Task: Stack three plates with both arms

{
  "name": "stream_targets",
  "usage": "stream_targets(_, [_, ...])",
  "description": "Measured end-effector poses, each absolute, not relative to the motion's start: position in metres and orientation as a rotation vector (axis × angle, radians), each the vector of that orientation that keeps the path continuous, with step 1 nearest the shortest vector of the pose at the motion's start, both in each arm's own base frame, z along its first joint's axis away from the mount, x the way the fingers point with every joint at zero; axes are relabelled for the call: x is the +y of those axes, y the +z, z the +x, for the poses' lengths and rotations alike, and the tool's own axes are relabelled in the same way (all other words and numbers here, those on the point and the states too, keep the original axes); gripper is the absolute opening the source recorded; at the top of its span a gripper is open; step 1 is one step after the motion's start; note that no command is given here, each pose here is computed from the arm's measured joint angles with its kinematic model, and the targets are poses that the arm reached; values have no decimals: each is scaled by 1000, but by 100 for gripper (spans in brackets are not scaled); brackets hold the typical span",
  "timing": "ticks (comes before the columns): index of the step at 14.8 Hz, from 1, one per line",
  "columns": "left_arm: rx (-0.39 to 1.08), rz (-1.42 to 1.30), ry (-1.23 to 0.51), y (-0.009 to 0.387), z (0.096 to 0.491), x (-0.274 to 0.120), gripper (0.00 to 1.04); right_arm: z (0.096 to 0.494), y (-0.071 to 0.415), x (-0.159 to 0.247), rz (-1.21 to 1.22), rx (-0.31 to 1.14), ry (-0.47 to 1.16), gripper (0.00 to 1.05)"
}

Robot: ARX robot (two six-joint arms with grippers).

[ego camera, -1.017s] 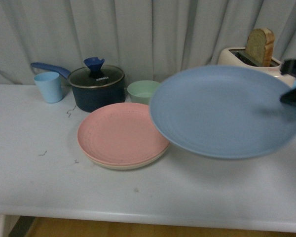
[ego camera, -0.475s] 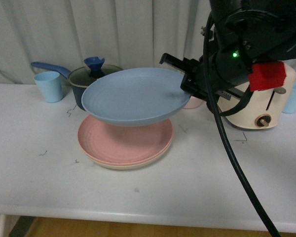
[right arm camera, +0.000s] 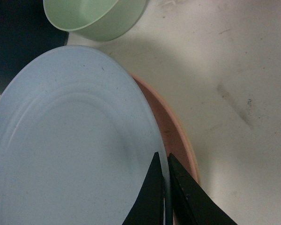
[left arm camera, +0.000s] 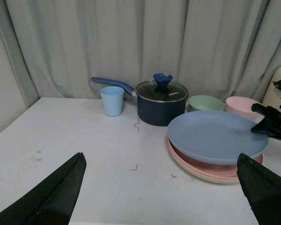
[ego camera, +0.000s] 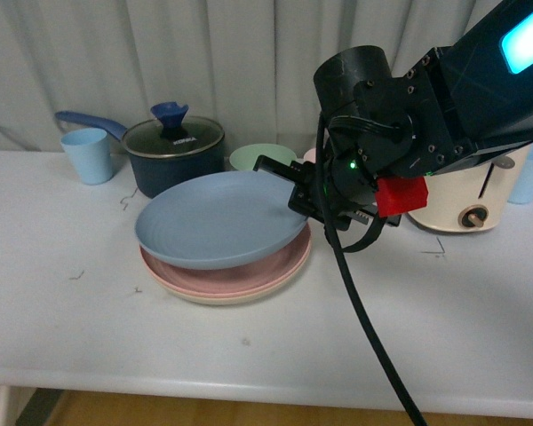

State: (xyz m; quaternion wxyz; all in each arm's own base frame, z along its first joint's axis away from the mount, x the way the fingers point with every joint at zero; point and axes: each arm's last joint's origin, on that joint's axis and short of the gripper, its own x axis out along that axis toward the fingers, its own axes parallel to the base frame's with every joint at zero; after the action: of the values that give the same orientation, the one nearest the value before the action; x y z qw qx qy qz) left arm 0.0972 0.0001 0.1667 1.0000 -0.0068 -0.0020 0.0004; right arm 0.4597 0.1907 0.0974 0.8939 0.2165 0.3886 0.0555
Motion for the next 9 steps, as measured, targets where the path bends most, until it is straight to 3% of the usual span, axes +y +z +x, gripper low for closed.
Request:
stream_targets(2, [-4, -14, 1, 167, 97, 0, 98, 460, 93, 193, 442, 812, 112, 3])
stream_targets(3, [-4, -14, 1, 167, 97, 0, 98, 460, 93, 193, 438, 807, 109, 9])
stream_targets(9, [-4, -14, 1, 167, 97, 0, 98, 449, 118, 187, 453, 732, 114, 80])
